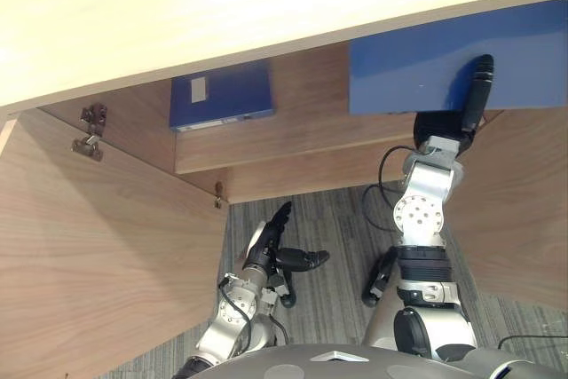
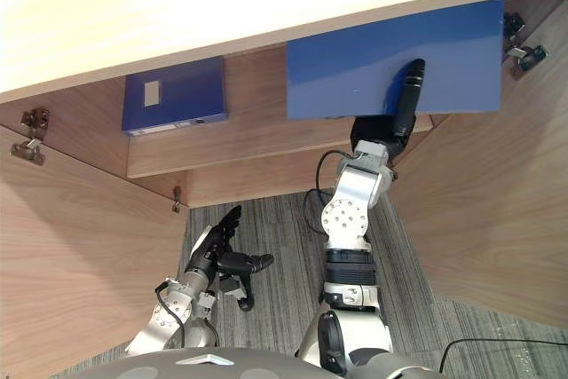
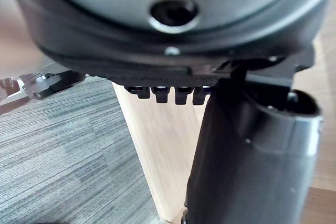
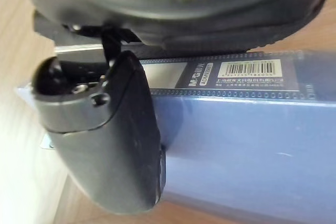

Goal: Walk over to the cabinet, pick up the folder, carry it to the office cabinet, place the folder inside the office cabinet, then close the office cabinet door

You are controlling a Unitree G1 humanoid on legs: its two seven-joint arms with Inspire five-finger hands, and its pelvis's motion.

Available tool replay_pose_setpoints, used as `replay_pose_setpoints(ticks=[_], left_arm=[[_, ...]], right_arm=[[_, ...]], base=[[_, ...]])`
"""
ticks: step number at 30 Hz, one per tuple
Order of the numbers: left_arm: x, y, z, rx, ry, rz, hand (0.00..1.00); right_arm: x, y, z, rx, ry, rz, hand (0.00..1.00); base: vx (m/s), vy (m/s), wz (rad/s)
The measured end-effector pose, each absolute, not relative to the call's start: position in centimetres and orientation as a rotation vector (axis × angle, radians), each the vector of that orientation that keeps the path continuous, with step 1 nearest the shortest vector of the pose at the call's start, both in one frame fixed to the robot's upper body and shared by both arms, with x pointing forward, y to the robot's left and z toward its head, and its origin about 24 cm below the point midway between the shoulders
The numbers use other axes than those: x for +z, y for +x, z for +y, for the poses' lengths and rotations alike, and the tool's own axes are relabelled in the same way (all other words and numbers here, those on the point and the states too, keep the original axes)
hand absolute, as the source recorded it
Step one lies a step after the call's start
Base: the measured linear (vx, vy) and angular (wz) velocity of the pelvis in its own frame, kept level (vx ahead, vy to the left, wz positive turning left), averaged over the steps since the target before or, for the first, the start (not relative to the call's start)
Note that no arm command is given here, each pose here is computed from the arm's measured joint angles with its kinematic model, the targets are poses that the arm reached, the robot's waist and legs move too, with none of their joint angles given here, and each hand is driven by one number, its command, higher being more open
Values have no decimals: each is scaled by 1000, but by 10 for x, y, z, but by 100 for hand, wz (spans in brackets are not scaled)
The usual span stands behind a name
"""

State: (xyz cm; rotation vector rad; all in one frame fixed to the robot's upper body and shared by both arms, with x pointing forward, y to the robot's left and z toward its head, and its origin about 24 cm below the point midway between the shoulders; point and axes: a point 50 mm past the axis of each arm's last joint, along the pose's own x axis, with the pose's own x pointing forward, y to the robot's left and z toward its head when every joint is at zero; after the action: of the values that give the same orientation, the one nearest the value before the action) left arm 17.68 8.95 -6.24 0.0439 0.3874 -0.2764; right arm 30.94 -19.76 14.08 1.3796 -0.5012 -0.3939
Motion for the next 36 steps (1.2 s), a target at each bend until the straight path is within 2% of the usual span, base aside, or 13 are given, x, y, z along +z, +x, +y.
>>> replay_pose_setpoints(ticks=[13,27,30,36], left_arm=[[-65,176,90,-294,35,413,100],[-60,182,106,-224,-44,411,100],[-61,182,110,-207,-48,420,100],[-60,184,114,-191,-65,416,100]], right_arm=[[147,320,-217,-438,1336,-521,0],[190,367,-241,-388,1124,-438,0],[201,382,-241,-376,1083,-367,0],[191,401,-228,-384,1042,-195,0]], base=[[-7,-1,4],[-1,-4,2],[0,0,0],[16,-14,7]])
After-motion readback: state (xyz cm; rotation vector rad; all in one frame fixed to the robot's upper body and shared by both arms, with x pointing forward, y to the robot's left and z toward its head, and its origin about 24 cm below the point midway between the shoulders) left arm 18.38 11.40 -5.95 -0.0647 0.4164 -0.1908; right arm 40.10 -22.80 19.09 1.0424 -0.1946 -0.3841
